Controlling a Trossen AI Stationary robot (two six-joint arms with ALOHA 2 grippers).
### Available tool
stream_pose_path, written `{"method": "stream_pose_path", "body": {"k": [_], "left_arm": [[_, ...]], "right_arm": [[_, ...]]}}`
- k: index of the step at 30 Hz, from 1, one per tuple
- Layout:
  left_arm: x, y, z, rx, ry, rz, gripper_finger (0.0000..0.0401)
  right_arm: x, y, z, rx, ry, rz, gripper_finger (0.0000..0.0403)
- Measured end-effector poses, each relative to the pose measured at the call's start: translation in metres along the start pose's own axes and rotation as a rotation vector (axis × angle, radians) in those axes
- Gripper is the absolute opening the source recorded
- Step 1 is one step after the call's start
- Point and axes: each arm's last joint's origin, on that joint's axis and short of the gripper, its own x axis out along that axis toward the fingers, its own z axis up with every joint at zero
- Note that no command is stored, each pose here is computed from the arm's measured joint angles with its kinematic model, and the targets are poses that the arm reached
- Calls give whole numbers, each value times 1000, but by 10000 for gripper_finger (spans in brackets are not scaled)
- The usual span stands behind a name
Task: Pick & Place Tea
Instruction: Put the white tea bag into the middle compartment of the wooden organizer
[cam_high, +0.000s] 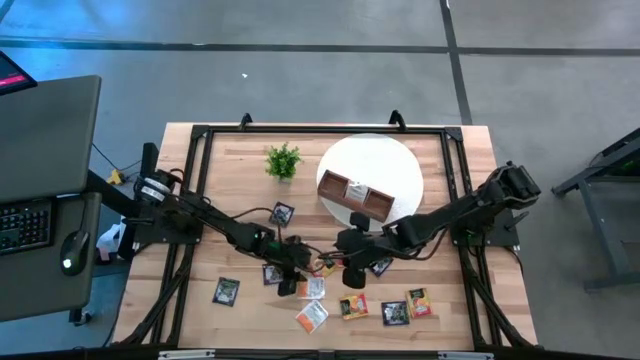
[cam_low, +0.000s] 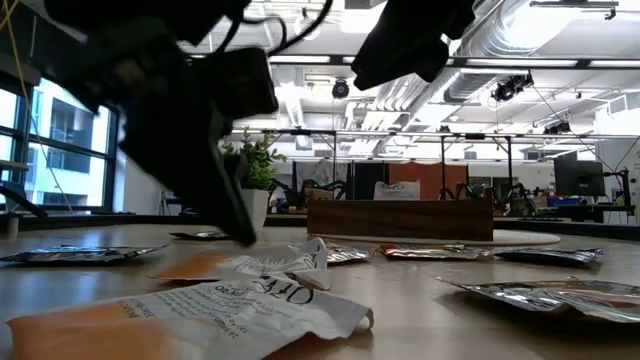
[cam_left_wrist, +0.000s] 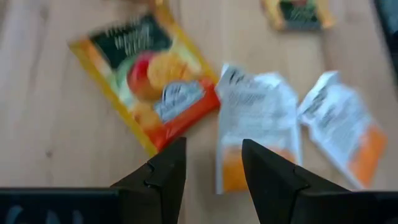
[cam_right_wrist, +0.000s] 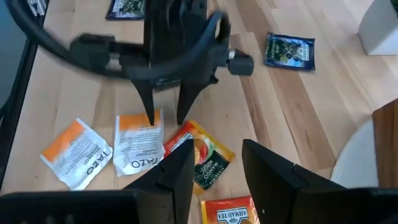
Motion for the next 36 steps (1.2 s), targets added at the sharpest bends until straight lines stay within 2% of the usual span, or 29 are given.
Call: {"method": "stream_pose_path", "body": {"k": [4, 12, 14, 20, 36], "left_arm": [[8, -2, -3, -20, -5, -16, 154], [18, -5, -11, -20, -10, 30, 142], [18, -4, -12, -21, -4, 35, 119], [19, -2, -13, -29, 12, 32, 13], [-4, -6, 2, -39, -36, 23, 2]], "right_arm": [[0, 0, 0, 19, 3, 5, 131], [-1, 3, -2, 37, 15, 27, 131], [-1, 4, -2, 35, 15, 30, 131], [-2, 6, -3, 32, 9, 27, 131], [-2, 5, -2, 29, 2, 11, 131]]}}
